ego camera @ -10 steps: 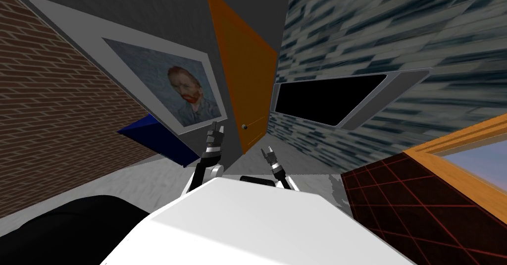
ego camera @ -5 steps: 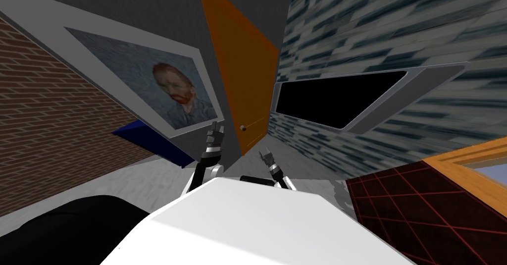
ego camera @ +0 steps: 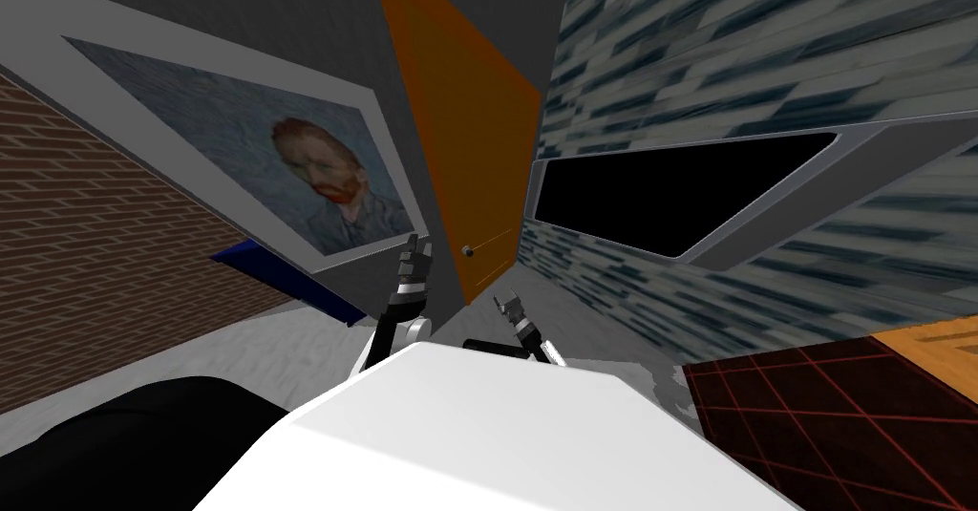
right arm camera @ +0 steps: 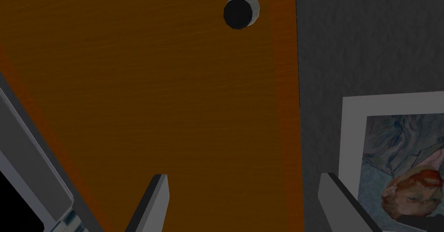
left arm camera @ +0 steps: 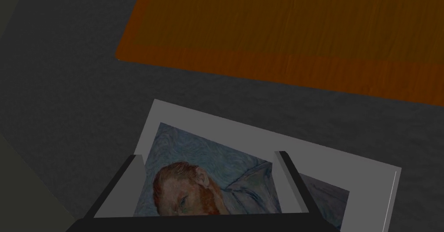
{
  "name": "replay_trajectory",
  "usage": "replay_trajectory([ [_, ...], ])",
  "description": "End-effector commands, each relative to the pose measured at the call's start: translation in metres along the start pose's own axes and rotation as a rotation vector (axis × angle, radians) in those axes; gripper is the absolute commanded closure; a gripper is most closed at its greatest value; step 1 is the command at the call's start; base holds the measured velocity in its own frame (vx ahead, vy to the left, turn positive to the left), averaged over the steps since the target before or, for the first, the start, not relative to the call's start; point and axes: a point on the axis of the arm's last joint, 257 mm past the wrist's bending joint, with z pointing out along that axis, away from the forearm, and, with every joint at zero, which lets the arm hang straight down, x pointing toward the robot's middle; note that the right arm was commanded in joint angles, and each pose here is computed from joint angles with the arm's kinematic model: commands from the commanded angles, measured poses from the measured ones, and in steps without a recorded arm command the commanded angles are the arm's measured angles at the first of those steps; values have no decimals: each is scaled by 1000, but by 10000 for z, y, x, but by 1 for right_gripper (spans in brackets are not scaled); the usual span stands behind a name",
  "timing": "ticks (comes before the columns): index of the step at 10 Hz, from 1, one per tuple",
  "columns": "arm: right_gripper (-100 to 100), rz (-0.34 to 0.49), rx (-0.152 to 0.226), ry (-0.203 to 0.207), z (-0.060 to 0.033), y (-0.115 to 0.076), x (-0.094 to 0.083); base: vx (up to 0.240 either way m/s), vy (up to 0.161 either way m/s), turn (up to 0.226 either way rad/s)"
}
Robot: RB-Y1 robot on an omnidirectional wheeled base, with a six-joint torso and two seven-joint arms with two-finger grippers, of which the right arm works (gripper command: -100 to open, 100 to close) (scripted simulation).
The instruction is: Pull the door open
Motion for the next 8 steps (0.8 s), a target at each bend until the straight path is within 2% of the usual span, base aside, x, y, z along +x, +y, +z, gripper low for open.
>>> replay_trajectory([
  [1, -100, -25, -16, 17, 14, 92, 86, 178, -22, 49],
  [4, -100, -79, -58, 52, 39, 285, 273, 179, -24, 66],
  [8, -100, -125, -101, 78, 67, 489, 429, 202, 20, 61],
])
